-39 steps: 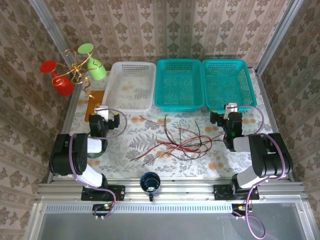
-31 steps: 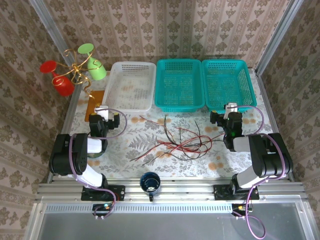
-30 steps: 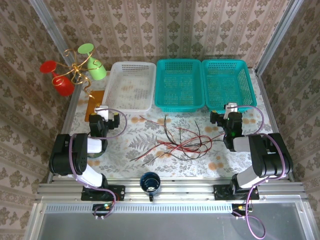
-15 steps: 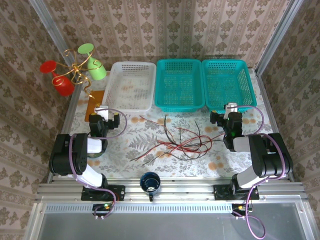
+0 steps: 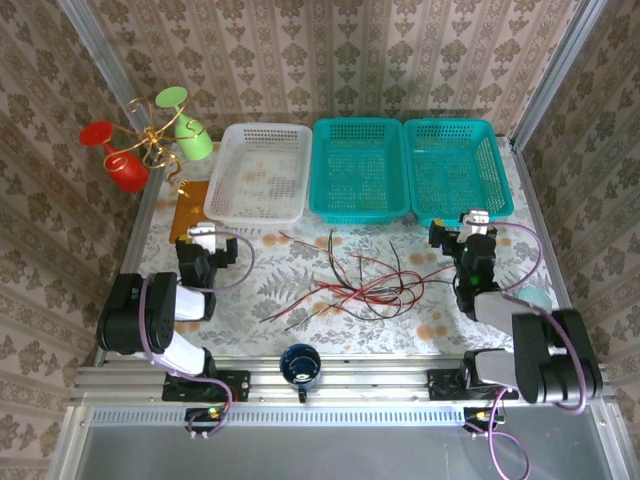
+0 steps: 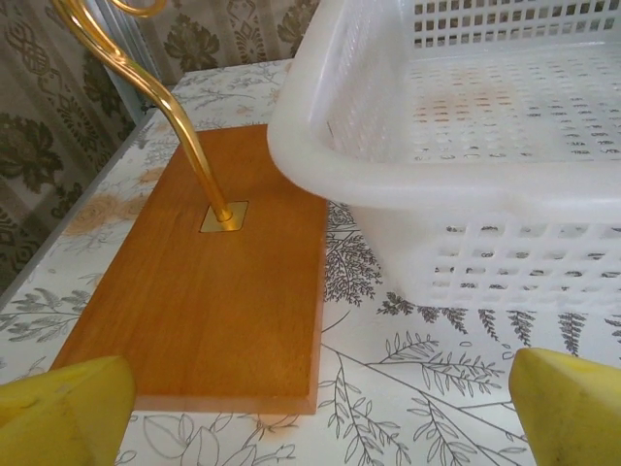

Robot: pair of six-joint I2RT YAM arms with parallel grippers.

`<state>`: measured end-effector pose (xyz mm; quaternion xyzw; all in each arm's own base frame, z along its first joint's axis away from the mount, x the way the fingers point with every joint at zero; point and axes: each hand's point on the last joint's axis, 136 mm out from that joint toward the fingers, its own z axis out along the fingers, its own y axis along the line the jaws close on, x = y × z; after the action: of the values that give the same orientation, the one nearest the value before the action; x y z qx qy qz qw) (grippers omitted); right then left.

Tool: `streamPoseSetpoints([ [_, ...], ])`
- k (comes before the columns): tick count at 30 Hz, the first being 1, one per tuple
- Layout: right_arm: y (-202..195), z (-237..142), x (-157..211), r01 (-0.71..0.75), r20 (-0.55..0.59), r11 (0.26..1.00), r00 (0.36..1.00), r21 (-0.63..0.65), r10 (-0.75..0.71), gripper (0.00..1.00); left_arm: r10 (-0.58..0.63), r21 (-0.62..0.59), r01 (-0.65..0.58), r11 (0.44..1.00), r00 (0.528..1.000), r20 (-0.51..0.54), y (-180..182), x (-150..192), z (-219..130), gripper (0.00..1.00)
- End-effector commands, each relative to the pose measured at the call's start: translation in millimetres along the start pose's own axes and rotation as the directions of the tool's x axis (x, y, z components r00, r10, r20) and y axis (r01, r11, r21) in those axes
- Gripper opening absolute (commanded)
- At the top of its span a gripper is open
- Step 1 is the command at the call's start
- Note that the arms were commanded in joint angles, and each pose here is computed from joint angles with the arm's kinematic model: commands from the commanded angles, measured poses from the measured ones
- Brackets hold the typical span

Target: Untangle the cables

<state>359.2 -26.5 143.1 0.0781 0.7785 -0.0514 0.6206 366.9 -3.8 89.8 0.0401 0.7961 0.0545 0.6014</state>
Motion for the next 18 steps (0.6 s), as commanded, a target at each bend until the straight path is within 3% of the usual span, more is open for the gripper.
streamPoseSetpoints([
  [1,-11.9,-11.8,-3.0,-0.039,-0.018,0.997,0.999,0.064,0.04,1.0,0.04,-0.013,-0.038,0.999,0.989,0.146,-3.5,-38.5,-12.7,1.0],
  [6,-34.6,-33.0,16.8,-0.107,-0.099,0.976,0.987,0.187,0.127,1.0,0.054,0.003,-0.055,0.998,0.992,0.118,-5.7,-57.6,-16.4,1.0],
  [11,-50.9,-58.8,-1.3,-0.167,-0.13,0.943,0.969,0.288,0.211,1.0,0.156,0.066,-0.157,0.985,0.987,0.028,-24.7,-77.8,-23.5,1.0],
  [15,-43.4,-72.8,-2.2,-0.183,-0.24,0.936,0.935,0.299,0.26,1.0,0.247,0.121,-0.237,0.964,0.966,-0.076,-38.9,-86.8,-37.6,1.0],
  [18,-14.0,-73.3,5.1,-0.216,-0.33,0.954,0.903,0.209,0.276,1.0,0.231,0.103,-0.215,0.971,0.958,-0.173,-42.5,-89.1,-50.9,1.0],
])
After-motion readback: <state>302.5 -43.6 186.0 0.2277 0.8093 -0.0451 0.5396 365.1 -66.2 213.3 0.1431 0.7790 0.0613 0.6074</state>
